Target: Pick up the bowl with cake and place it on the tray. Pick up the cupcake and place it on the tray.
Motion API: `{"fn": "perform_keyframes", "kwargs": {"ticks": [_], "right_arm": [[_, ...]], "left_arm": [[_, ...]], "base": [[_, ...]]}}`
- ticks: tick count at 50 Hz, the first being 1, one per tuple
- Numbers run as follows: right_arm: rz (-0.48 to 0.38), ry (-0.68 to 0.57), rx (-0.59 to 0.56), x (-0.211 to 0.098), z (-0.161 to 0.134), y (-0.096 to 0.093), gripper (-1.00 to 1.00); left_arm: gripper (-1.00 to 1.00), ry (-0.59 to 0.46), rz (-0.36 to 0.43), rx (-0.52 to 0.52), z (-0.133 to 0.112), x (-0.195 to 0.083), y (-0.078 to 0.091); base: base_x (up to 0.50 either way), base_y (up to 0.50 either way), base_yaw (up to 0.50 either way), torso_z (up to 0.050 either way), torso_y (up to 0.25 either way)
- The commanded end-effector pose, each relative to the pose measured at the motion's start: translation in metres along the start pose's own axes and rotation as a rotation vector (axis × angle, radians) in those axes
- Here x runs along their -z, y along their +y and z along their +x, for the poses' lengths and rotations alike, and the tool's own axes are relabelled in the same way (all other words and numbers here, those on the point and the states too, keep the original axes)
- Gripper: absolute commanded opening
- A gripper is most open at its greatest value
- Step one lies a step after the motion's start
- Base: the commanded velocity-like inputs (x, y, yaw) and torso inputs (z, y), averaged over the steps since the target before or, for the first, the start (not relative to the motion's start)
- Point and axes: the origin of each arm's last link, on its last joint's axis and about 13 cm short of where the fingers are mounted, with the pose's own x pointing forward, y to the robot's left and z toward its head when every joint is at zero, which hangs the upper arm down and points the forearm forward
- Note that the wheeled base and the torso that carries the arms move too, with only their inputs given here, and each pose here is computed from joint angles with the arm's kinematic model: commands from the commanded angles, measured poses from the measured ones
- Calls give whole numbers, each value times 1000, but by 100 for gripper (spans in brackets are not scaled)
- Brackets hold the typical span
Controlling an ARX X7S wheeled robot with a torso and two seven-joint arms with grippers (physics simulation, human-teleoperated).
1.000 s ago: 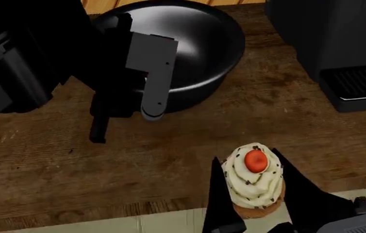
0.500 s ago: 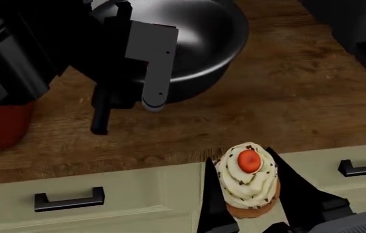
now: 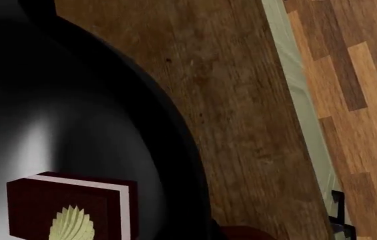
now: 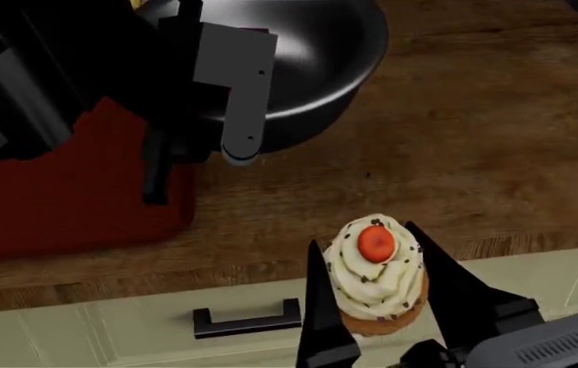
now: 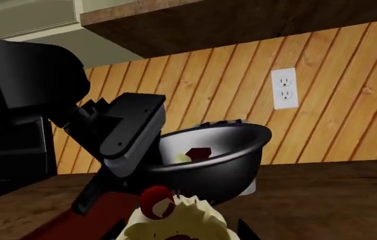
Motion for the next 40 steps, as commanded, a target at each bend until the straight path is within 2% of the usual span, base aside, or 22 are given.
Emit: {"fn": "perform_keyframes", "kwargs": {"ticks": [1,35,40], "right_arm": [[-35,-10,-8,-3,1,0,-100],[-29,-22,-9,-9,7,1,-100],[-33,-24,-14,-14,12,2,-100]], "left_arm": [[-100,-2,14,-39,-7,-2,3],[-100,1,11,-33,-5,0,3],[-100,-4,8,-32,-6,1,3]], "base": [[85,493,0,0,0],[85,493,0,1,1],[6,35,0,0,2]]}}
